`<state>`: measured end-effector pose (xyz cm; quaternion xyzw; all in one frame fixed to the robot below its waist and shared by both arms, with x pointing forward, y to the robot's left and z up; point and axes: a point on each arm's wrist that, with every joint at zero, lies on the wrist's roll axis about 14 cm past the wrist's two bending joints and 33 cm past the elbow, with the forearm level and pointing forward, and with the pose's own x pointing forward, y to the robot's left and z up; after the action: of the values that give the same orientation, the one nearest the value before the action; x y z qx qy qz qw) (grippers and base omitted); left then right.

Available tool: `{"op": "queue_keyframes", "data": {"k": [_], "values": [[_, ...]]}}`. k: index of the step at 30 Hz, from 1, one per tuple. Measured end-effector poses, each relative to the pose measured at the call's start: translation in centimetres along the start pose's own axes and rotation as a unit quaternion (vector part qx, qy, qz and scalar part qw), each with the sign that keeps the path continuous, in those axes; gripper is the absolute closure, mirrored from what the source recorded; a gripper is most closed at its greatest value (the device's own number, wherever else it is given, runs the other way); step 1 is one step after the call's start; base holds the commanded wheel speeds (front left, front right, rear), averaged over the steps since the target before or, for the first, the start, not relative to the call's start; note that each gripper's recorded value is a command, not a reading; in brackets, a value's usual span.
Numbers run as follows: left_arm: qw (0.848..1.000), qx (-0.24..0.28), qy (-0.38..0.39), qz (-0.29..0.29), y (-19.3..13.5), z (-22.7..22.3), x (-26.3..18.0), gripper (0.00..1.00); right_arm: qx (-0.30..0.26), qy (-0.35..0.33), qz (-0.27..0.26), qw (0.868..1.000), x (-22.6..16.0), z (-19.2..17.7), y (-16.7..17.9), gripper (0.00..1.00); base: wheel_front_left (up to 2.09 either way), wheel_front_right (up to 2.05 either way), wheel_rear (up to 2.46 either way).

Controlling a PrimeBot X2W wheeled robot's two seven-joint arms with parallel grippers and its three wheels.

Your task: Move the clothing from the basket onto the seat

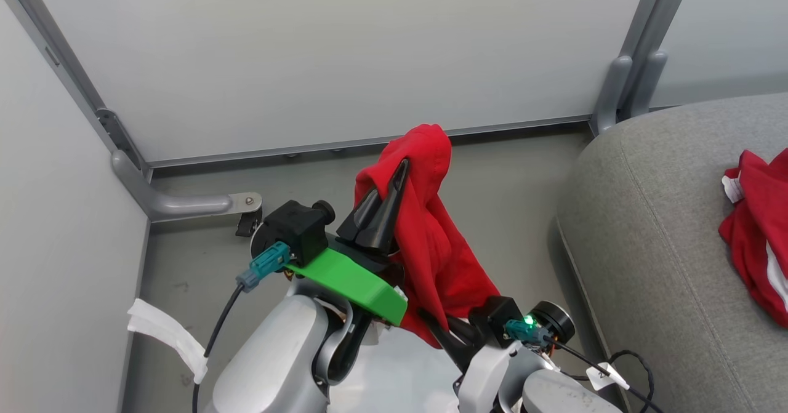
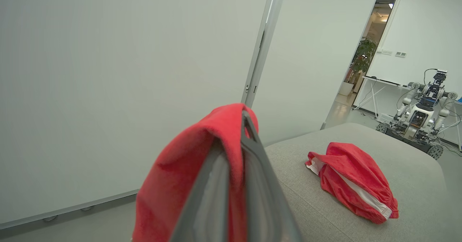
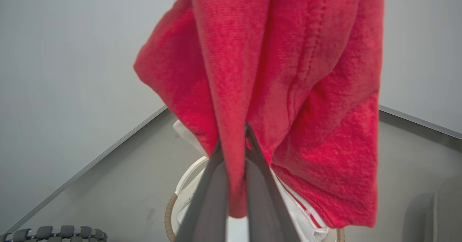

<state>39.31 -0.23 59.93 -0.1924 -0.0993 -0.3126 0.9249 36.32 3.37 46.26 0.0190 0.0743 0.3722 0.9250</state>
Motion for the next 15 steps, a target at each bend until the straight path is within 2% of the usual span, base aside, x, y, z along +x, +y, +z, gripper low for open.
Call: {"op": "queue_keyframes", "data": {"k": [9,10,11,12,15], "values": [[1.0,-0.004,-0.001,-0.003,-0.1,0.0,0.4,1.0,0.006,-0.004,-0.012,1.0,-0.3,0.1,-0.6,1.0,0.0,0.0,0.0],[1.0,-0.004,-0.005,-0.002,0.0,0.1,0.4,0.65,0.007,-0.012,-0.013,1.0,-0.3,0.6,-0.7,1.0,0.0,0.0,0.0],[1.0,-0.005,-0.006,-0.001,0.1,0.2,0.5,0.09,0.006,-0.019,-0.014,1.0,-0.3,1.0,-0.8,1.0,0.0,0.0,0.0],[1.0,-0.003,-0.005,0.0,0.1,0.1,0.5,0.0,0.006,-0.026,-0.017,1.0,-0.3,1.4,-0.9,1.0,0.0,0.0,0.0],[1.0,0.002,0.0,-0.002,0.1,-0.4,0.6,0.0,0.004,-0.04,-0.025,0.999,-0.7,2.1,-1.2,1.0,0.0,0.0,0.0]]}}
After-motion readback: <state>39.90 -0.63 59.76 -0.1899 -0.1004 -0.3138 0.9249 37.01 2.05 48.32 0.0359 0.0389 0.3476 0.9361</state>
